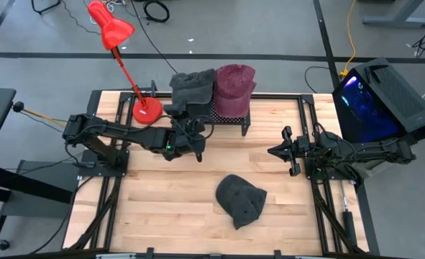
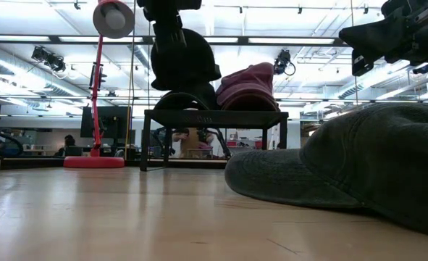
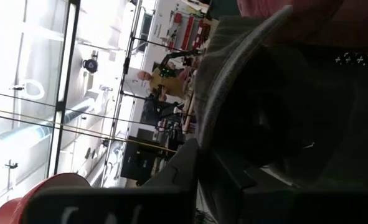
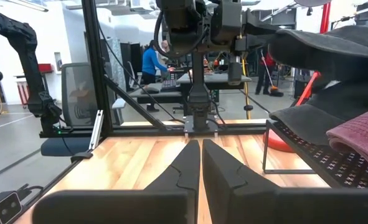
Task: Pick & Place hat
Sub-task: Stack the top black cap on top of the black cap on the shelf
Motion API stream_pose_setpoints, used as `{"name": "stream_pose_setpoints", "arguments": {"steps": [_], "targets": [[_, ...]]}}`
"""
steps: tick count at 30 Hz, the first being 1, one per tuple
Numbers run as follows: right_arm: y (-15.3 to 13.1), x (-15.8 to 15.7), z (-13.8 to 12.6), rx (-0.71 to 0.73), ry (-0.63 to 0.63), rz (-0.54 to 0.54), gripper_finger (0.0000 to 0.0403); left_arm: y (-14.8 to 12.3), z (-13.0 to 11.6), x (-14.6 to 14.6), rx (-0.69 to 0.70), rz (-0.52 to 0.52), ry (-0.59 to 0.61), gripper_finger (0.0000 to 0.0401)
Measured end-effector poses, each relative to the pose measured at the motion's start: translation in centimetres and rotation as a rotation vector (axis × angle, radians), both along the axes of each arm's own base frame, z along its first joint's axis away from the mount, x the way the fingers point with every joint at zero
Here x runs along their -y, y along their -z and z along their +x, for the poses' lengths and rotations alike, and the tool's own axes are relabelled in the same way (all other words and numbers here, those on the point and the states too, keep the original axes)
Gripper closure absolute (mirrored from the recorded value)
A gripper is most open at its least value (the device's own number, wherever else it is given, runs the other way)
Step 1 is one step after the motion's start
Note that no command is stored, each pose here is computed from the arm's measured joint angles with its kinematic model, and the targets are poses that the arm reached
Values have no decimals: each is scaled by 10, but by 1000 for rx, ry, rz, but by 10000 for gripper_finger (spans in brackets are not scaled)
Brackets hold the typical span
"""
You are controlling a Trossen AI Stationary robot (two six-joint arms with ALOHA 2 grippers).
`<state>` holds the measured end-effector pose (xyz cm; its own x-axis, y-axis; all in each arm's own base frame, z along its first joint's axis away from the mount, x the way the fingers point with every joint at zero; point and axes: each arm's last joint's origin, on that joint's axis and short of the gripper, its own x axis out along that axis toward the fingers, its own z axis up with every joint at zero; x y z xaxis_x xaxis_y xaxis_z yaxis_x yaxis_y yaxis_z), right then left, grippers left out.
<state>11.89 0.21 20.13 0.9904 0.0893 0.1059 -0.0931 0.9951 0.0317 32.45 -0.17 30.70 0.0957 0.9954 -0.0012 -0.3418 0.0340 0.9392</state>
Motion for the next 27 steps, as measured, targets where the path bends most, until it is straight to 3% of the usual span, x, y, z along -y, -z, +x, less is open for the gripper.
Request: {"name": "stream_pose_setpoints", "arguments": {"steps": [20, 27], "targets": [[0, 0, 0, 0, 0, 0, 380, 0, 0, -6, -25, 3, -21, 376], [0, 0, 0, 0, 0, 0, 380, 1, 0, -11, 23, -5, -29, 368]]}}
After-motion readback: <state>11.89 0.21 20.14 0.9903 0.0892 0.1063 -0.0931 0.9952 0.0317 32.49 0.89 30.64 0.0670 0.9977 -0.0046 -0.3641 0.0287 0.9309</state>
